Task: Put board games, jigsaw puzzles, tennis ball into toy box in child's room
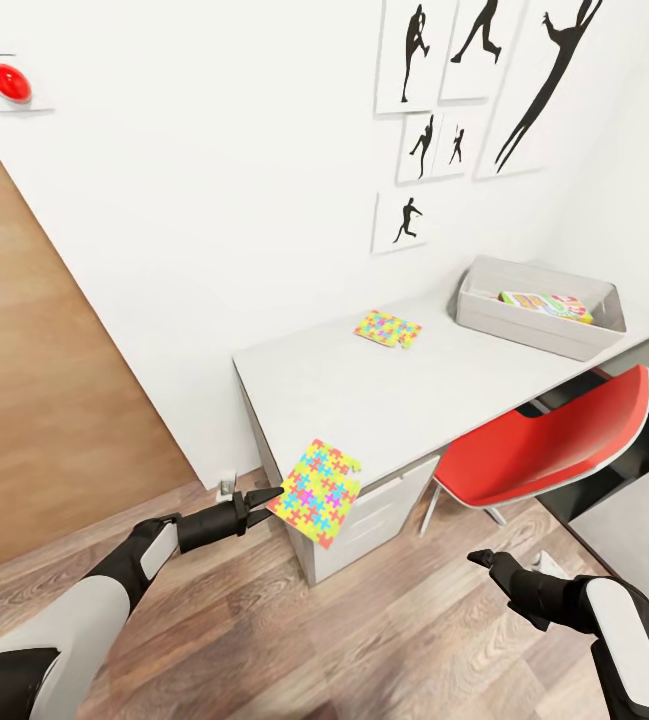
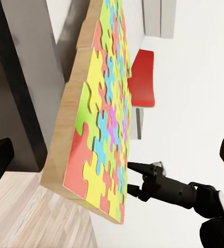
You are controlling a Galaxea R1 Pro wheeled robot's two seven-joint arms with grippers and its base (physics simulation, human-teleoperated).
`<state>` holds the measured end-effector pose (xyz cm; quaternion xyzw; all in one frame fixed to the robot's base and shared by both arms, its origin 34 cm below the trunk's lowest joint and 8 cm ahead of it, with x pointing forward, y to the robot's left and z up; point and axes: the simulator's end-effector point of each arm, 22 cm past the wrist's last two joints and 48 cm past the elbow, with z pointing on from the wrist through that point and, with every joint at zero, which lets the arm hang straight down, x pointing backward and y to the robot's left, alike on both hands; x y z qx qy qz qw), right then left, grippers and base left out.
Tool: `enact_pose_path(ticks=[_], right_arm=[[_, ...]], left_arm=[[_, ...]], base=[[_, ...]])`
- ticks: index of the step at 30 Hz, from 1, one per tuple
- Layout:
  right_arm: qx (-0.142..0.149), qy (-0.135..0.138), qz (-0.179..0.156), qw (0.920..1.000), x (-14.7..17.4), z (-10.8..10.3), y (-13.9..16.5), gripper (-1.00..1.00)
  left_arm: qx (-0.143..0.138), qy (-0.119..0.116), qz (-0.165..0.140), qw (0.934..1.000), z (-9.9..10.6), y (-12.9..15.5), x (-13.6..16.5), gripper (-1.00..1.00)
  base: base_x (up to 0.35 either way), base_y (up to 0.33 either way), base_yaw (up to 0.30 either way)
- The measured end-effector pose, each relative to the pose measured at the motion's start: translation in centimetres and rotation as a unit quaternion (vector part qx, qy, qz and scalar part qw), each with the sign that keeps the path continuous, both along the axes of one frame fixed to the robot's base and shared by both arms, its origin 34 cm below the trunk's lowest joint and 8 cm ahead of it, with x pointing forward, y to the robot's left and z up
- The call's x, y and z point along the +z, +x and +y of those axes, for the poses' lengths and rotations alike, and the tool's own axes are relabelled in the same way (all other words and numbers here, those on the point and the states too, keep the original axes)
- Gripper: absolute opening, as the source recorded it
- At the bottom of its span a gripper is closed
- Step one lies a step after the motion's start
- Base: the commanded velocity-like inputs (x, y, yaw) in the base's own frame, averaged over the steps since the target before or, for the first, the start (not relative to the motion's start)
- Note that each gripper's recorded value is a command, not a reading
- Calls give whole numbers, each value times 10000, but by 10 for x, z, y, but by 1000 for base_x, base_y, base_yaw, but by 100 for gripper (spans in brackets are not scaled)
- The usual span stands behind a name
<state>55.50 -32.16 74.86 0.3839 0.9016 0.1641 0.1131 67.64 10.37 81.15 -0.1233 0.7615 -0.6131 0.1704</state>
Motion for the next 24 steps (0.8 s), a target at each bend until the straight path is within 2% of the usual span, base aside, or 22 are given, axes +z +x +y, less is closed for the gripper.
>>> enact_pose_path(ticks=[18, 19, 24], right_arm=[[0, 0, 2, 10000, 0, 0, 0, 100], [-1, 4, 3, 10000, 0, 0, 0, 100], [-1, 7, 1, 10000, 0, 1, 0, 100]], left_arm=[[3, -4, -3, 10000, 0, 0, 0, 100], [5, -1, -3, 10000, 0, 0, 0, -100], [25, -30, 29, 10000, 1, 0, 0, -100]], base=[[0, 0, 0], [0, 0, 0], [0, 0, 0]])
